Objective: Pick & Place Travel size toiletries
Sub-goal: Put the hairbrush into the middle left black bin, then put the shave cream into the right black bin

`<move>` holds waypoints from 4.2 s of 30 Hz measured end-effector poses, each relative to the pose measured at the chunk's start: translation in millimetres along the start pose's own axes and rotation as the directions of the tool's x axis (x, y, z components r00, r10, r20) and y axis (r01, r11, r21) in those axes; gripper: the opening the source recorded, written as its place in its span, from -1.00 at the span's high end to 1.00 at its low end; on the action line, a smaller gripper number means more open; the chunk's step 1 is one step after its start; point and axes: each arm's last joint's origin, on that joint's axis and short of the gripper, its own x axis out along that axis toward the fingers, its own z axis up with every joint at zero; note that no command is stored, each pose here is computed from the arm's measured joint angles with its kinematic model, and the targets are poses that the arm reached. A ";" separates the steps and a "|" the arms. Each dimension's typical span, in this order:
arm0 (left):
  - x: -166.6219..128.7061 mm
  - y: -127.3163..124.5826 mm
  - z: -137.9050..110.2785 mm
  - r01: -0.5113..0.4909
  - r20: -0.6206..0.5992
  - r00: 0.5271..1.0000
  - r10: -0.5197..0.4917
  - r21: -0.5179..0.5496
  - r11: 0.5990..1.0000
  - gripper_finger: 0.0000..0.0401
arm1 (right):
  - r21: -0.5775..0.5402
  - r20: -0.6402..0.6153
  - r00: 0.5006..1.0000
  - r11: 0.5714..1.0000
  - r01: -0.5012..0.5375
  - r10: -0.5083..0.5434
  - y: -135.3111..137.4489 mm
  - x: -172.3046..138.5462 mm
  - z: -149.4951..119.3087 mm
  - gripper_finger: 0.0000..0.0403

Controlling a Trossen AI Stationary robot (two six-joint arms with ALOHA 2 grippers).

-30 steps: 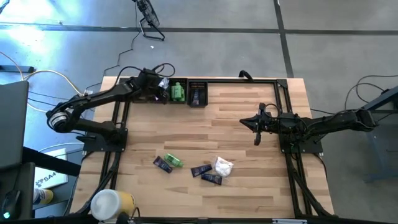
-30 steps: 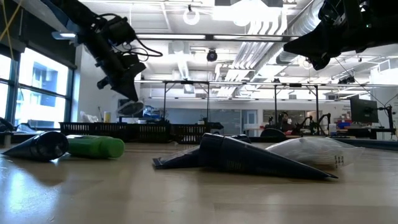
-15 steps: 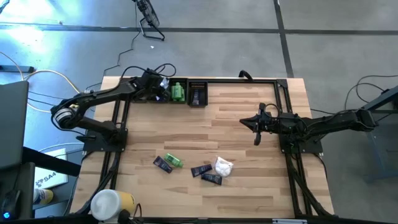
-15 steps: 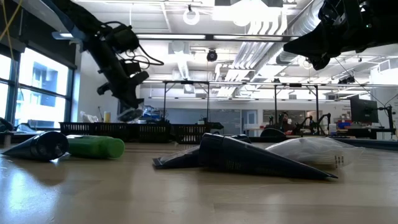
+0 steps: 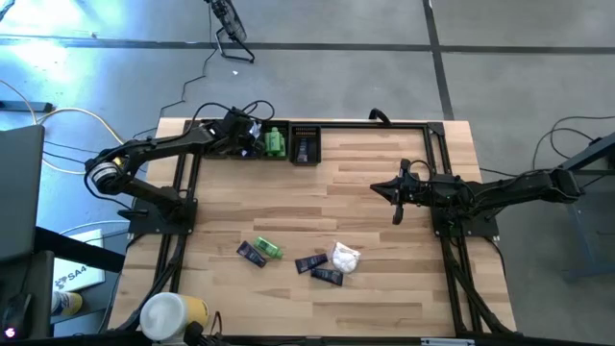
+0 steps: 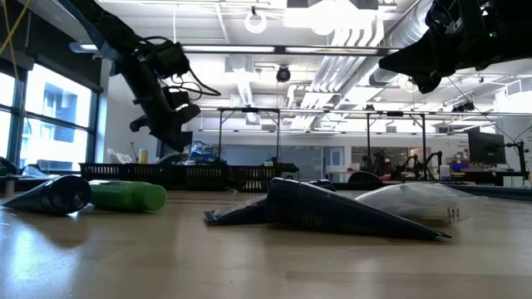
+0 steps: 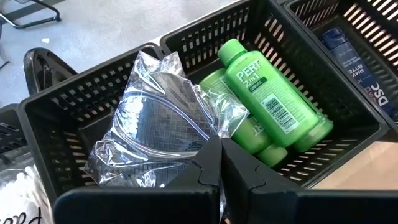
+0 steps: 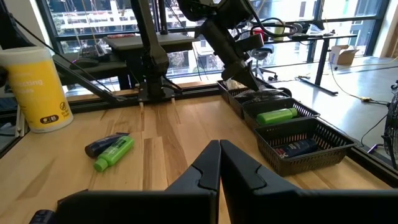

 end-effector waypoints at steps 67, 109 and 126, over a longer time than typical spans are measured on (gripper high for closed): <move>-17.5 -25.9 27.0 0.246 0.046 0.967 -0.250 0.090 0.965 0.91 | -0.008 -0.005 1.000 1.000 0.000 0.000 0.0 0.0 -0.5 0.99; -99.7 -174.8 -33.4 0.650 0.037 0.661 -0.750 0.471 0.596 0.89 | -0.005 -0.033 0.999 1.000 -0.001 0.001 -0.2 0.0 -3.3 0.99; -103.4 -177.3 -27.4 0.690 0.096 0.621 -0.778 0.404 0.600 0.89 | -0.005 -0.032 0.999 1.000 0.004 -0.005 -0.3 0.0 -3.2 0.99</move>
